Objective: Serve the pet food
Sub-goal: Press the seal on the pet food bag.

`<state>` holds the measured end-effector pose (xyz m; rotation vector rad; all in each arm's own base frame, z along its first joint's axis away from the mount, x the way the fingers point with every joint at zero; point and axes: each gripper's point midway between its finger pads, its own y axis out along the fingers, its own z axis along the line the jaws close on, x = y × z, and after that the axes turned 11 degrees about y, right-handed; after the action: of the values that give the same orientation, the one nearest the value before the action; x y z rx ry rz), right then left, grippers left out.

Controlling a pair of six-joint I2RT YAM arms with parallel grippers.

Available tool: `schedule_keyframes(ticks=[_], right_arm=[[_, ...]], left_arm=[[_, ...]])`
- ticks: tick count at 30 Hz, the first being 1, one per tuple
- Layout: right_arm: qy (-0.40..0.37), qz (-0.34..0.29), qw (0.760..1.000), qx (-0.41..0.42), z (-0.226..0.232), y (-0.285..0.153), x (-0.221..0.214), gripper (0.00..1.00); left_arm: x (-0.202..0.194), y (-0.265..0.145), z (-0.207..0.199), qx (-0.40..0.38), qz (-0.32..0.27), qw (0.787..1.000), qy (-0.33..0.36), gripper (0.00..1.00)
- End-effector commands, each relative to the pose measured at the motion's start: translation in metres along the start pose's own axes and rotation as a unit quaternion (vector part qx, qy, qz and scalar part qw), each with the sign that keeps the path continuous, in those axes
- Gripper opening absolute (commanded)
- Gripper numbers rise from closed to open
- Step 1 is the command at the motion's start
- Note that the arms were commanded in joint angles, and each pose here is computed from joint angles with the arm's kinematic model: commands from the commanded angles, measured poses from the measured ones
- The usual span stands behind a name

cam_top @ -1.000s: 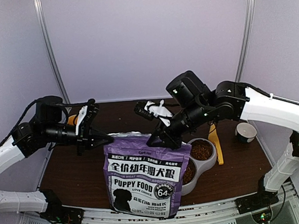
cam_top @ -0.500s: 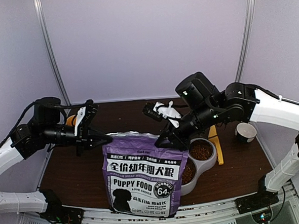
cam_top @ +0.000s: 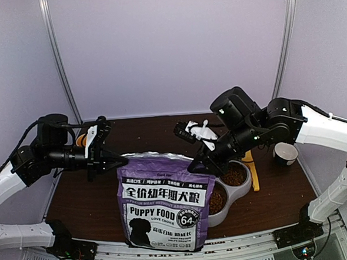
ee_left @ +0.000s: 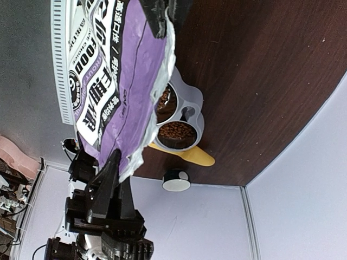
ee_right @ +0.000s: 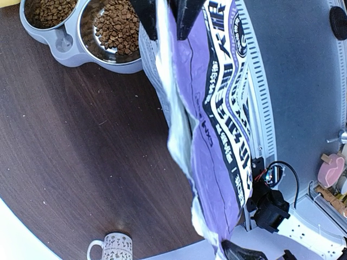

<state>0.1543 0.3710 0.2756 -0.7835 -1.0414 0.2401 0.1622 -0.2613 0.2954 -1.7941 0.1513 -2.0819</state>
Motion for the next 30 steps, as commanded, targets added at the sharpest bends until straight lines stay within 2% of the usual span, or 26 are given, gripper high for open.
schedule_keyframes(ticks=[1, 7, 10, 12, 18, 19, 21, 22, 24, 30], right_arm=[[0.012, 0.023, 0.999, -0.037, -0.017, -0.004, -0.018, 0.0], [0.013, 0.02, 0.999, -0.048, -0.022, -0.008, -0.02, 0.0], [0.018, 0.016, 0.998, -0.055, -0.026, -0.011, -0.022, 0.05], [0.02, 0.015, 0.998, -0.056, -0.027, -0.013, -0.023, 0.0], [0.025, 0.004, 0.998, -0.053, -0.027, -0.016, -0.021, 0.0], [0.026, 0.003, 0.998, -0.055, -0.027, -0.017, -0.02, 0.01], [0.029, 0.001, 0.998, -0.056, -0.028, -0.019, -0.021, 0.13], [0.03, 0.0, 0.998, -0.056, -0.028, -0.02, -0.021, 0.13], [0.03, -0.001, 0.998, -0.054, -0.028, -0.021, -0.022, 0.0], [0.035, -0.009, 0.998, -0.052, -0.028, -0.025, -0.024, 0.0]], left_arm=[[0.032, -0.014, 0.017, 0.048, -0.052, 0.997, 0.037, 0.0], [0.033, -0.016, 0.017, 0.051, -0.053, 0.997, 0.038, 0.0], [0.033, -0.016, 0.017, 0.051, -0.053, 0.997, 0.039, 0.0], [0.033, -0.016, 0.017, 0.051, -0.053, 0.997, 0.039, 0.0], [0.032, -0.016, 0.016, 0.05, -0.052, 0.997, 0.038, 0.0], [0.032, -0.016, 0.016, 0.049, -0.052, 0.997, 0.038, 0.0], [0.032, -0.016, 0.016, 0.049, -0.052, 0.997, 0.037, 0.0], [0.032, -0.015, 0.016, 0.048, -0.052, 0.997, 0.037, 0.0], [0.032, -0.015, 0.016, 0.048, -0.052, 0.997, 0.037, 0.0], [0.032, -0.016, 0.016, 0.049, -0.051, 0.997, 0.038, 0.0]])
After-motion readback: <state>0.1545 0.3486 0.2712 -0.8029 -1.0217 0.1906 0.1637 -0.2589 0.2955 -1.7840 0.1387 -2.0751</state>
